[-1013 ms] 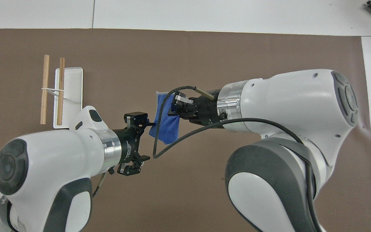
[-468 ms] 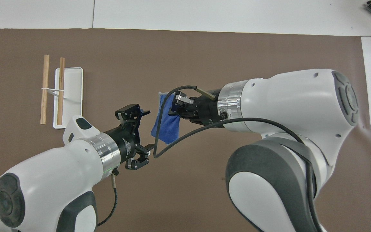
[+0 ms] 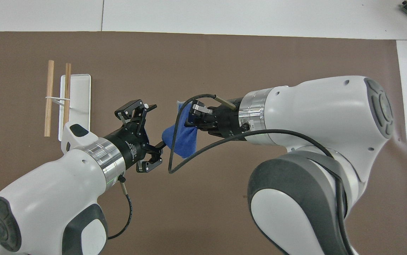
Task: Right arm passes towel to left arm to hang
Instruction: 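Open the left gripper and close it on the hanging towel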
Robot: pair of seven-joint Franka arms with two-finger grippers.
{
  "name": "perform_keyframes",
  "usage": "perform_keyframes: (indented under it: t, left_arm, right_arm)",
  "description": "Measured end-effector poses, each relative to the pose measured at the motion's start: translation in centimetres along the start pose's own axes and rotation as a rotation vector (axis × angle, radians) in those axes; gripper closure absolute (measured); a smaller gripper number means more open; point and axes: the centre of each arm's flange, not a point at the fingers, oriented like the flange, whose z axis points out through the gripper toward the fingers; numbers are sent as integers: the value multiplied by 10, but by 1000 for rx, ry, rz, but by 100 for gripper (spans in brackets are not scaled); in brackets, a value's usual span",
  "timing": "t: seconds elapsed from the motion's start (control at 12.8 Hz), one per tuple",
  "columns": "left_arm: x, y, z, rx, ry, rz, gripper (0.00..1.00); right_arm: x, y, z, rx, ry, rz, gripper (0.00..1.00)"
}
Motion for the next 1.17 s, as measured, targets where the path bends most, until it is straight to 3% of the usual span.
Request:
perform_keyframes:
  t: [0.47,0.62,0.7,0.78,0.94,1.01,1.09,1.17]
  left_arm:
    - [-2,-4,5,-1,-7,2,0]
    - [-7,-10,8,10,-11,39,4]
    - [-9,-12,9,16,-11,72,12]
    - [-8,-14,10,19,-10,99,12]
    - [-8,-15,11,22,-8,125,31]
    - [-8,-15,11,23,-8,128,31]
    - [-8,-16,11,25,-9,134,41]
    - [-9,-17,12,27,-9,145,41]
  right_arm:
    - [0,0,0,0,0,0,94]
    - [0,0,0,0,0,0,94]
    - [0,0,0,0,0,0,94]
    - [0,0,0,0,0,0,94]
    - [0,0,0,0,0,1,93]
    - [0,0,0,0,0,1,93]
    - [0,0,0,0,0,1,93]
    - [0,0,0,0,1,1,93]
